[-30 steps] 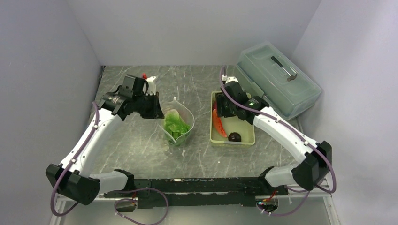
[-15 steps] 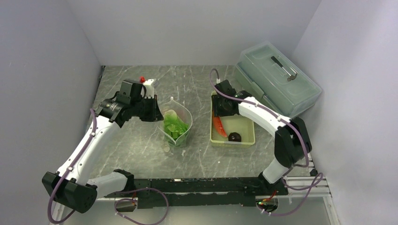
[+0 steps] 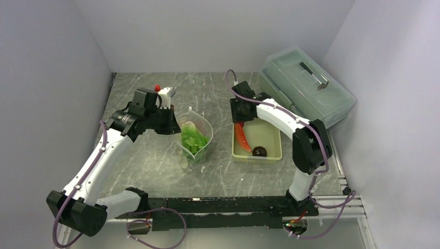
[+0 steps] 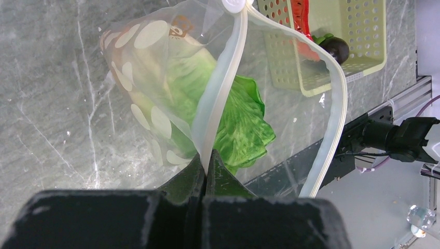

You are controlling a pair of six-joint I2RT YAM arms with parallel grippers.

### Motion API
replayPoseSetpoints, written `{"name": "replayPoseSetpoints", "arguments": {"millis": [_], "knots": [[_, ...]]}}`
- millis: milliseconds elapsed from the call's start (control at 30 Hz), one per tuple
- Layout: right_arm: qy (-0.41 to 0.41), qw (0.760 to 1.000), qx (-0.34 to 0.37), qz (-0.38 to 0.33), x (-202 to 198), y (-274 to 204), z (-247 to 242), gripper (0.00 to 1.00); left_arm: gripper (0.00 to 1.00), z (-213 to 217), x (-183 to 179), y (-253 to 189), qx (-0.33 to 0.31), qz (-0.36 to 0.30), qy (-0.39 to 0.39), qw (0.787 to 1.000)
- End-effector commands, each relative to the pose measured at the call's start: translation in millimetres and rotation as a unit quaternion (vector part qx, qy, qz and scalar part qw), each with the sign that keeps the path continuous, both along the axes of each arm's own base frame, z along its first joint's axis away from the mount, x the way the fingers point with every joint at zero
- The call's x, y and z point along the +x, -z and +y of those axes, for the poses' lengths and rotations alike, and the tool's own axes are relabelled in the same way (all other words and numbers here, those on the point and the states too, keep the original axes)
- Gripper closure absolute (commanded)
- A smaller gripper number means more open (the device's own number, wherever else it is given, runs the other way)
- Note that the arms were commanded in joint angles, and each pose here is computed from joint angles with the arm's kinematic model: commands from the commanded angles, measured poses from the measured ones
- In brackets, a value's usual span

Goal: Place the food in the zip-top bag and seal the zipper
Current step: Pick up the fake fruit from the bin.

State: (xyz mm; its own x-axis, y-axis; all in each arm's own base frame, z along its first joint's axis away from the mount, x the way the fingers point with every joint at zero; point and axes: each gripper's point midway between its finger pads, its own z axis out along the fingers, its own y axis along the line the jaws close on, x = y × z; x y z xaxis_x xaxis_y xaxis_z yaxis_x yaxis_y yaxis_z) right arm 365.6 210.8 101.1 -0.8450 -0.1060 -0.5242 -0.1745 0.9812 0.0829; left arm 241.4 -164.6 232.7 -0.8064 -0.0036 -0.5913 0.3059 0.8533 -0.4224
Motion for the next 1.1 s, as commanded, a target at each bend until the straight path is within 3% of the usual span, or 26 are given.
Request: {"name": "replayPoseSetpoints", "arguments": {"millis": [0,733,1067], "knots": [[0.001,1.000,-0.003,-0.016,16,-10,-3,0.55,1.00,0,4,-11,-0.007,-0.034,0.006,0.999],[-0.014,1.000,0.011,0.002,6,3,0,0.62,1.00,0,7,-8,-0.001,-0.032,0.005,0.999],[-0.012,1.000,0.019,-0.015,4,-12,-3,1.00,1.00,1,7,-6,0.000,-0.031,0.003,1.000]]}}
